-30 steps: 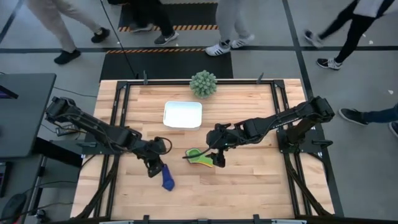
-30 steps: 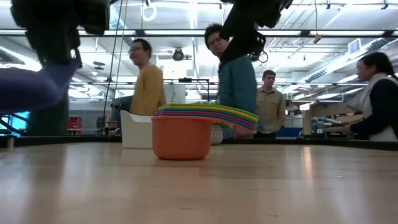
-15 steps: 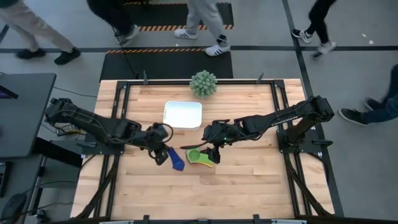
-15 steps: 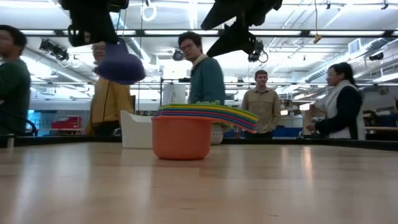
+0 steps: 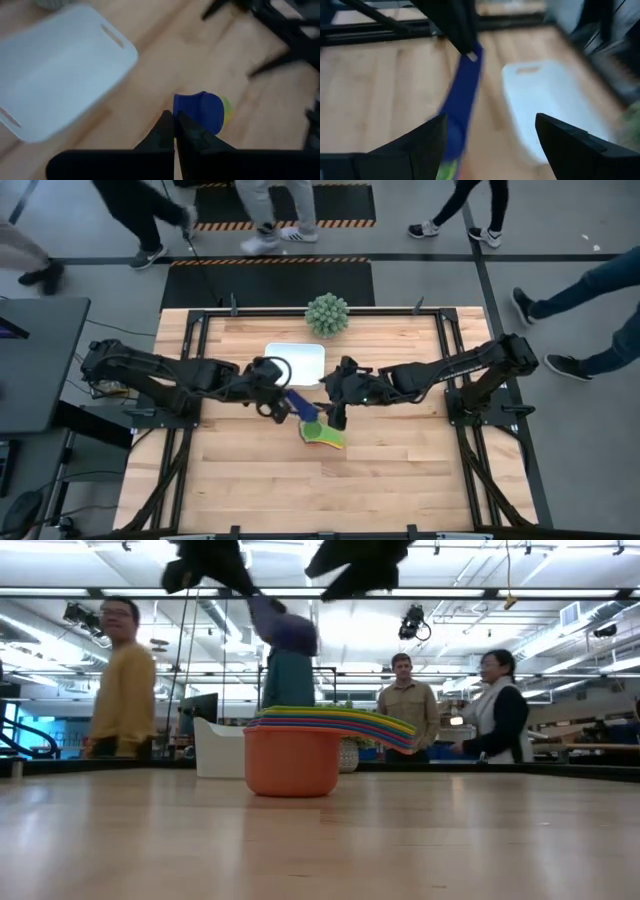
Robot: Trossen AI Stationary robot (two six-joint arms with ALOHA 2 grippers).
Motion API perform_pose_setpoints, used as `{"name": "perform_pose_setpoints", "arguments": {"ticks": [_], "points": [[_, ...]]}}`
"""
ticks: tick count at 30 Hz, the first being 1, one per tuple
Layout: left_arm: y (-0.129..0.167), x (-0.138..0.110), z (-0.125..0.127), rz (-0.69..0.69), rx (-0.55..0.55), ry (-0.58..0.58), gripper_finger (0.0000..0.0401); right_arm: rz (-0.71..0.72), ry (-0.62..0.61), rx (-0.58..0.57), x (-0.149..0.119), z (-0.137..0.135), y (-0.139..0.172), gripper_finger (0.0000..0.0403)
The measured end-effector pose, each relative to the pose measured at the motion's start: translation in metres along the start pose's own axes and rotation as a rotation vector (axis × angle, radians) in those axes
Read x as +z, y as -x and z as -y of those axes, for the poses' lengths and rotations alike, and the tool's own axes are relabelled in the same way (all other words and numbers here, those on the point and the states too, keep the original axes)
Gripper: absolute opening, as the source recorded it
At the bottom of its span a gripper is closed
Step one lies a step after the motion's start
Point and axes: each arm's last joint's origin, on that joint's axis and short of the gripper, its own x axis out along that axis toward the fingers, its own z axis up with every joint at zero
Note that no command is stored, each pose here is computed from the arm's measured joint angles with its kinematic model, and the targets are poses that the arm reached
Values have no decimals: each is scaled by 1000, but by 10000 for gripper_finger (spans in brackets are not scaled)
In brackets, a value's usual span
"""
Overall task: Nest measuring cups in basket
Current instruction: Stack the blue measuring cup on top of the green measuring cup
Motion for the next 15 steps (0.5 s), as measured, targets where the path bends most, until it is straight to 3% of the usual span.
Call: {"name": "perform_pose_setpoints", "arguments": {"ticks": [4,15], "points": [[-12,17,7,49,54,25,3,56,119,-61,5,-5,4,308],[-44,42,21,65,112,67,4,23,184,-180,1,-2,1,308]]}}
